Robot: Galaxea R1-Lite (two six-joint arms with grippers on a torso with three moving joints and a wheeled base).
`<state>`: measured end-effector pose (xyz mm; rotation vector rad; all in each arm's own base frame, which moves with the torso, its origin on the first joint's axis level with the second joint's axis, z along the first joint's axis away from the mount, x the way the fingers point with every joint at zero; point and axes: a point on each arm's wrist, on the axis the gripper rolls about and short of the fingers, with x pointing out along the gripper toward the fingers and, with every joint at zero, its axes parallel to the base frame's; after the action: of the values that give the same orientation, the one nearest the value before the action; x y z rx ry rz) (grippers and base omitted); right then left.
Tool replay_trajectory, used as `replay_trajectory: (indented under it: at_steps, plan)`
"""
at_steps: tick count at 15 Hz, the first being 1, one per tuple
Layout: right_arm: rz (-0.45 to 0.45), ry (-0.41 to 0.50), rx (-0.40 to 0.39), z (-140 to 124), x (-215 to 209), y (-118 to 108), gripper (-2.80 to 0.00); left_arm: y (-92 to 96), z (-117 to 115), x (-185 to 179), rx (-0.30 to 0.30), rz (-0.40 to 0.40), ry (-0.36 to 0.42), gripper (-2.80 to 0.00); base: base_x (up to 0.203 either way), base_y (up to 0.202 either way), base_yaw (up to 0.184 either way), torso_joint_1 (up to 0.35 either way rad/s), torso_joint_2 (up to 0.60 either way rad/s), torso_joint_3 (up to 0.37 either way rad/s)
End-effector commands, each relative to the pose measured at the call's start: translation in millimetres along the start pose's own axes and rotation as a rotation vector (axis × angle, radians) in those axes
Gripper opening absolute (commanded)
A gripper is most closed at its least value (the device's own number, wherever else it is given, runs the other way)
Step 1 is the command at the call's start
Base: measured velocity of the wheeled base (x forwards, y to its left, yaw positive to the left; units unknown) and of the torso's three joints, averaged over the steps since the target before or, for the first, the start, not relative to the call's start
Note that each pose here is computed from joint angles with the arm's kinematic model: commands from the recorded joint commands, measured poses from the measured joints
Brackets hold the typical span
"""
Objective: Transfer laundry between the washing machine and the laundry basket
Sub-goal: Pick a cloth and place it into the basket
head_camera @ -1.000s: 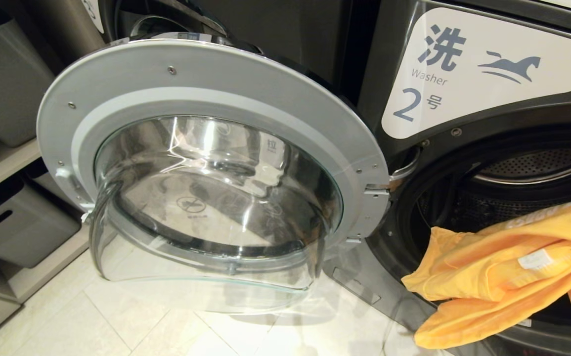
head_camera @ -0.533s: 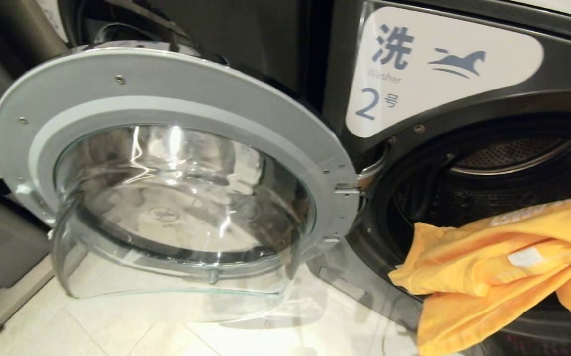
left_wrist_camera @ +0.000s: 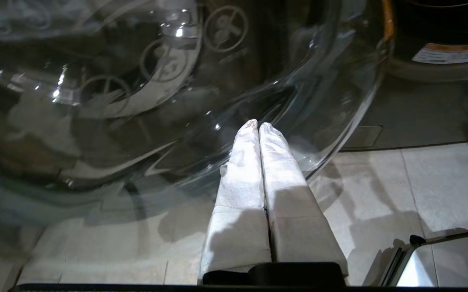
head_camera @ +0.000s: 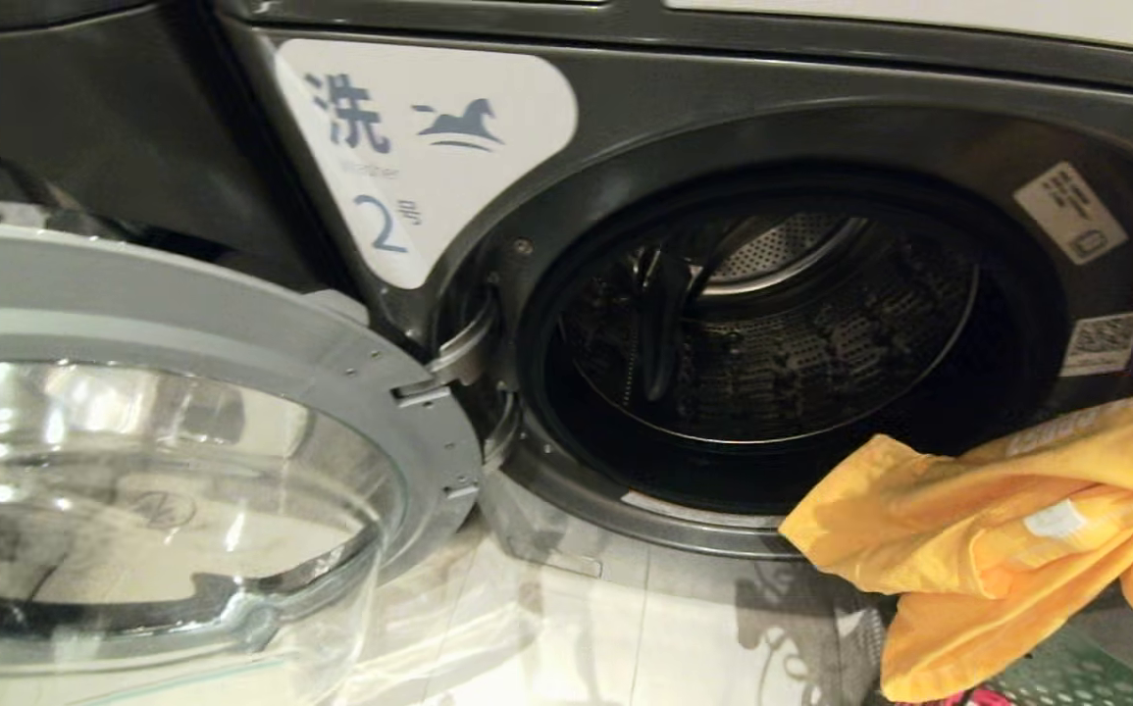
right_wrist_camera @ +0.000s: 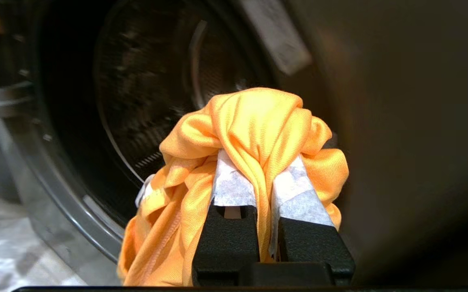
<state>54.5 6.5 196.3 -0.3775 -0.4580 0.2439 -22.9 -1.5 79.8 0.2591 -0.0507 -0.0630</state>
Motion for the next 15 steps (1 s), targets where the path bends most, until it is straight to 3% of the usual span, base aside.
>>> replay_trajectory:
  at_steps: [1, 10, 15]
  plan:
    - [0.002, -0.003, -0.004, 0.1, 0.5, -0.2, -2.8, -0.1, -0.3, 0.1, 0.001, 0.0, 0.001, -2.8, -0.001, 0.009, -0.17, 0.002, 0.0, 0.002]
    - [-0.011, 0.031, 0.004, -4.3, 4.0, -1.5, -2.8, -0.1, -0.3, 0.1, 0.001, 0.0, 0.001, -2.8, -0.001, 0.007, -0.171, 0.002, 0.0, 0.003]
    - [-0.162, 0.205, 0.037, -24.3, 20.7, -6.6, -2.8, -0.1, -0.3, 0.1, 0.001, 0.0, 0.0, -2.8, -0.001, 0.002, -0.037, 0.001, 0.0, 0.001]
